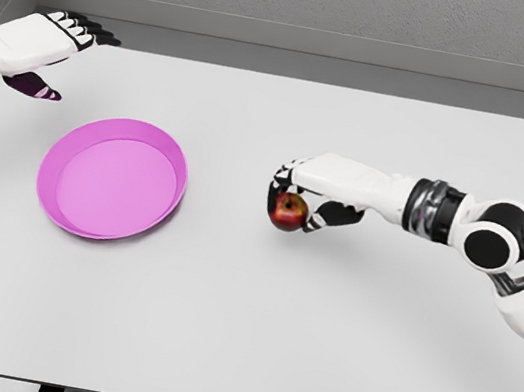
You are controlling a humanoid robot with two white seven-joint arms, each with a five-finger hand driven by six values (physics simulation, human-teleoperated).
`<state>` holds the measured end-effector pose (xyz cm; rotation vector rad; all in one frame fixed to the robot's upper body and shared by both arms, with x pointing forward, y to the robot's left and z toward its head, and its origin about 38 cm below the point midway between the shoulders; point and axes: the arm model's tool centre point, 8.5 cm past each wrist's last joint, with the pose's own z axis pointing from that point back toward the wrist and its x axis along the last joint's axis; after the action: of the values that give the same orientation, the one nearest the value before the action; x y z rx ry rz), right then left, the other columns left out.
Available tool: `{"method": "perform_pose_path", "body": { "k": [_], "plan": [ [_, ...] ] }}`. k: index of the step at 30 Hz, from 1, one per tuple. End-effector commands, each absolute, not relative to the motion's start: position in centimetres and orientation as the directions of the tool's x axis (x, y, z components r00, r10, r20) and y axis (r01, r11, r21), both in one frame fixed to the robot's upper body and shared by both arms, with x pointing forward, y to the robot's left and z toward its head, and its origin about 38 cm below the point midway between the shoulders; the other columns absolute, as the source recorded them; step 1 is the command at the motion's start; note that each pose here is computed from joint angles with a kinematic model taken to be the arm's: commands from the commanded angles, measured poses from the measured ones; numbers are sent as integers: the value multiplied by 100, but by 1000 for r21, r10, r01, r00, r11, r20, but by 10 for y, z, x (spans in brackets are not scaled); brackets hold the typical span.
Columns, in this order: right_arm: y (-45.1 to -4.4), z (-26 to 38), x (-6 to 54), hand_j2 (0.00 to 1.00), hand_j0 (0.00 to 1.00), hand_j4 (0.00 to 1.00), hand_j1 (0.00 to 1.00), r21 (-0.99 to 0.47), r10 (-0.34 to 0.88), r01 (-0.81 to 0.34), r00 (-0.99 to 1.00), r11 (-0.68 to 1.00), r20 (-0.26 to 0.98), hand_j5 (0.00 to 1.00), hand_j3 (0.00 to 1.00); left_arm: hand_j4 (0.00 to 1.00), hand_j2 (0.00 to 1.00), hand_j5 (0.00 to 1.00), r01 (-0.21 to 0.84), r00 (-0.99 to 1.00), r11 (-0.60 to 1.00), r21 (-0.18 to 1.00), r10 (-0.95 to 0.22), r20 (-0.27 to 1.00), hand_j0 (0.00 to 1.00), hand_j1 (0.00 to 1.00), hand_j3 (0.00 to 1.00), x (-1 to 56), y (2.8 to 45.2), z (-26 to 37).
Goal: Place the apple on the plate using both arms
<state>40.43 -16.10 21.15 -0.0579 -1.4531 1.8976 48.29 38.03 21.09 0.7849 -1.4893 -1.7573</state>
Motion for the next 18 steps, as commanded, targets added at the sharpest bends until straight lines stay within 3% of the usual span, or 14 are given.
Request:
{"method": "perform_pose_path", "body": {
  "k": [1, 2, 9, 15, 18],
  "plan": [
    [-160, 209, 404, 85, 85, 85, 85, -846, 572, -527, -722, -88, 390, 85, 85, 100, 100, 100, 118, -578, -94, 989, -816, -9, 100, 100, 100, 483, 380, 213],
    [-162, 209, 407, 100, 100, 100, 100, -834, 608, -547, -686, -69, 399, 100, 100, 100, 100, 100, 116, -580, -96, 989, -815, -11, 100, 100, 100, 483, 379, 213],
    [-170, 214, 409, 100, 100, 100, 100, -842, 620, -535, -684, -68, 384, 100, 100, 100, 100, 100, 112, -585, -95, 989, -811, -11, 100, 100, 100, 482, 377, 214],
    [-321, 289, 418, 100, 100, 100, 100, -924, 822, -382, -529, -10, 211, 100, 100, 100, 100, 100, 118, -586, -99, 988, -810, -12, 100, 100, 100, 482, 377, 212],
    [-339, 302, 419, 100, 100, 100, 100, -937, 834, -349, -515, 7, 198, 100, 100, 100, 100, 100, 107, -602, -100, 989, -798, -16, 100, 100, 100, 481, 370, 214]
  ]
}}
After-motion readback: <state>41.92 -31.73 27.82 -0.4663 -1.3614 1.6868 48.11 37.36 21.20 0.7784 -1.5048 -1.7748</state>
